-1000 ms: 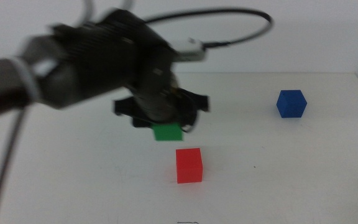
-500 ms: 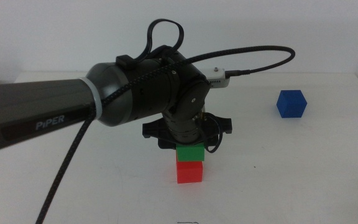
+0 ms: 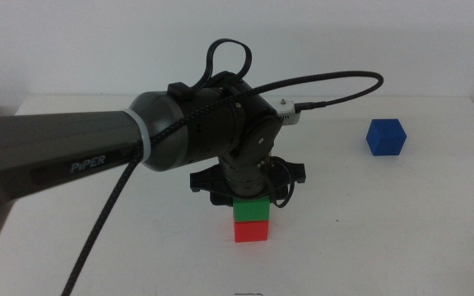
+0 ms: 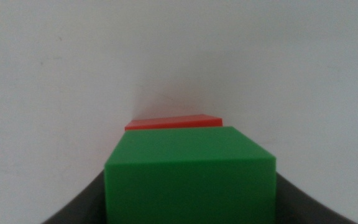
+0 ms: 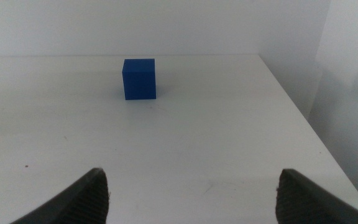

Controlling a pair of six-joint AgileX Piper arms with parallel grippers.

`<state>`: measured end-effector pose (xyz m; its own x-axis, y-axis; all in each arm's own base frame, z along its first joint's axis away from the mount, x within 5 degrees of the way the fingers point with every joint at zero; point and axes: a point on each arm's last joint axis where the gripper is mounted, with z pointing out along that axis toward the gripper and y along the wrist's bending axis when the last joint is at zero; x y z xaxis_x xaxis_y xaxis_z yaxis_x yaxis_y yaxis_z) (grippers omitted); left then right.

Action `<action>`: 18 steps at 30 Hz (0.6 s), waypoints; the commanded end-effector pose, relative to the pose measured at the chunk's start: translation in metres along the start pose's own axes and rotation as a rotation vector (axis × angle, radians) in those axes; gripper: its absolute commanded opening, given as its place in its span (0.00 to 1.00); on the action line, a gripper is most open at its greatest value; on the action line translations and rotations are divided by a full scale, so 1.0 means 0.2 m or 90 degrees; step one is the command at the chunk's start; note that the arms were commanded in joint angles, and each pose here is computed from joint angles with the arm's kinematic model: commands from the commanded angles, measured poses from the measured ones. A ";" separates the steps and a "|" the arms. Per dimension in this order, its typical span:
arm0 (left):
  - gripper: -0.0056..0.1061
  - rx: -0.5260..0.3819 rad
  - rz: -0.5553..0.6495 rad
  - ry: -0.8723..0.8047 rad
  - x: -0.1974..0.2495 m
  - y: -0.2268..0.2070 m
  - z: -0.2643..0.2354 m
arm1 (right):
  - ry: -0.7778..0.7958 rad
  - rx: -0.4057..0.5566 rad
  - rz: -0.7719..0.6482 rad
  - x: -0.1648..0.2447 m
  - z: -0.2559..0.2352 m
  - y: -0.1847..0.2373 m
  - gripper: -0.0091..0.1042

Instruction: Stack red cubes first, then green, then blue cubes in a specific spot.

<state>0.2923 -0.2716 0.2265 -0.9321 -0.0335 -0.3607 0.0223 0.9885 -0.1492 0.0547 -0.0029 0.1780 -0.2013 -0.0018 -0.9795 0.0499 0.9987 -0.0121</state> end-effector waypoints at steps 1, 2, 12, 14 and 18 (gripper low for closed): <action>0.31 0.041 -0.009 -0.050 -0.05 -0.03 -0.13 | -0.075 0.007 -0.011 -0.08 -0.02 0.00 0.91; 0.31 0.039 -0.010 -0.049 -0.05 -0.03 -0.12 | -0.075 0.007 -0.011 -0.08 -0.02 0.00 0.91; 0.53 0.026 -0.007 -0.043 -0.04 -0.03 -0.07 | -0.075 0.007 -0.011 -0.08 -0.02 0.00 0.91; 0.59 0.025 -0.001 -0.045 -0.05 -0.03 -0.07 | -0.075 0.007 -0.011 -0.08 -0.02 0.00 0.91; 0.72 0.025 0.008 -0.047 -0.05 -0.03 -0.07 | -0.075 0.007 -0.011 -0.08 -0.02 0.00 0.91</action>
<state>0.2957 -0.2730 0.2158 -0.9340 -0.0268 -0.3564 0.0179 0.9924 -0.1214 0.0547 -0.0029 0.1780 -0.2013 -0.0018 -0.9795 0.0499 0.9987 -0.0121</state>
